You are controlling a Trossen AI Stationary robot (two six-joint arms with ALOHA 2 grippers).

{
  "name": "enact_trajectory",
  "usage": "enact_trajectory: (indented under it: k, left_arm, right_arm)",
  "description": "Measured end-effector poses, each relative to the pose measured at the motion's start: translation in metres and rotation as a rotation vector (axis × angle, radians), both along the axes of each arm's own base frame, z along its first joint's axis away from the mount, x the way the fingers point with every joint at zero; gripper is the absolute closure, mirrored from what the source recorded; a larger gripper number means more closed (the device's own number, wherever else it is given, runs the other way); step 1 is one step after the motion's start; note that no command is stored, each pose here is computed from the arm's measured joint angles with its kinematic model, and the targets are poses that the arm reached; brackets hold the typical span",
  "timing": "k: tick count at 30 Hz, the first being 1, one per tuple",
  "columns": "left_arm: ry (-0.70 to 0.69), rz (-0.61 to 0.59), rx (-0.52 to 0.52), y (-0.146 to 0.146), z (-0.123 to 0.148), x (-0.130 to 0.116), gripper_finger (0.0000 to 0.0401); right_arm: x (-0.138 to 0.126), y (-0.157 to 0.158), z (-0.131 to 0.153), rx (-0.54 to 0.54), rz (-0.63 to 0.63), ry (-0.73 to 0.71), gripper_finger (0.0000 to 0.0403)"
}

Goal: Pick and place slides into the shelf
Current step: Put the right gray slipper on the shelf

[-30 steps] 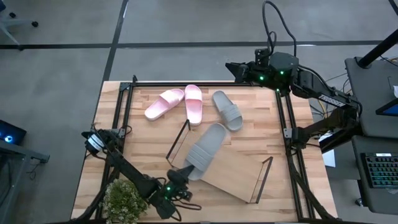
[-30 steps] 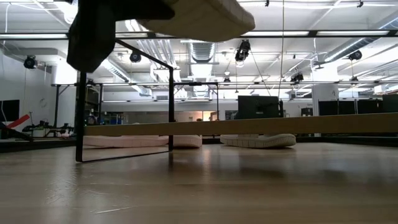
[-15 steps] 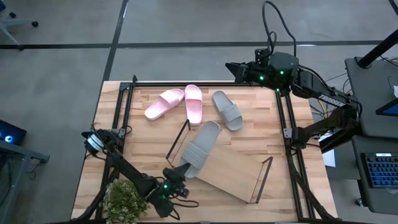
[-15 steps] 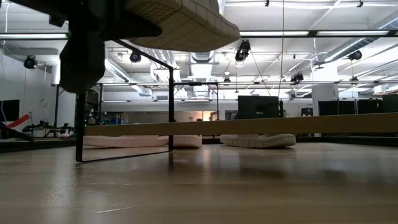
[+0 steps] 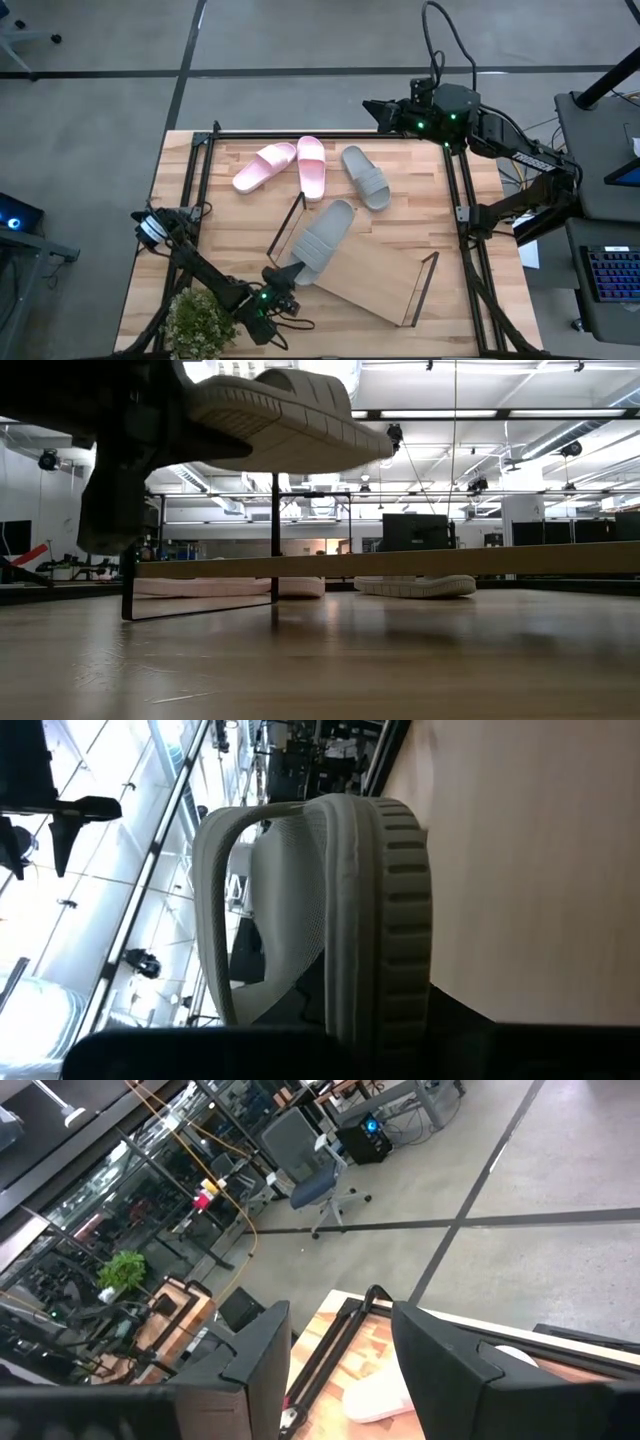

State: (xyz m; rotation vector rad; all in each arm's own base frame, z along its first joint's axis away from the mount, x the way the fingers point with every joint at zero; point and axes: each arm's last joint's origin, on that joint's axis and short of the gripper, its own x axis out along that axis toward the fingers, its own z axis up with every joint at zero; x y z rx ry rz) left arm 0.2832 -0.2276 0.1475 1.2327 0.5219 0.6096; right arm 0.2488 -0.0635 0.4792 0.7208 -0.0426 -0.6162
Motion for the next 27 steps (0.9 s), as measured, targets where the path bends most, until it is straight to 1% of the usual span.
enact_trajectory:
  k: [4,7,10,20,27]
  left_arm:
    - [0.004,-0.002,0.002,0.001,-0.003,-0.002,0.0387]
    - [-0.031,0.002,-0.036,0.003,-0.006,-0.004,0.0387]
    - [-0.032,0.003,-0.038,0.004,-0.007,-0.004,0.0387]
    - [-0.015,0.025,0.000,0.010,-0.015,-0.010,0.0387]
    - [-0.046,0.005,-0.055,0.009,-0.014,-0.009,0.0387]
  right_arm:
    - [0.000,0.000,0.000,0.000,0.000,0.000,0.0235]
    - [0.000,0.000,0.000,-0.001,0.000,0.000,0.0234]
    - [0.000,0.000,0.000,0.000,0.000,0.000,0.0234]
    - [0.000,0.000,0.000,0.000,0.000,0.000,0.0238]
    - [0.000,0.000,0.000,-0.001,0.000,0.000,0.0240]
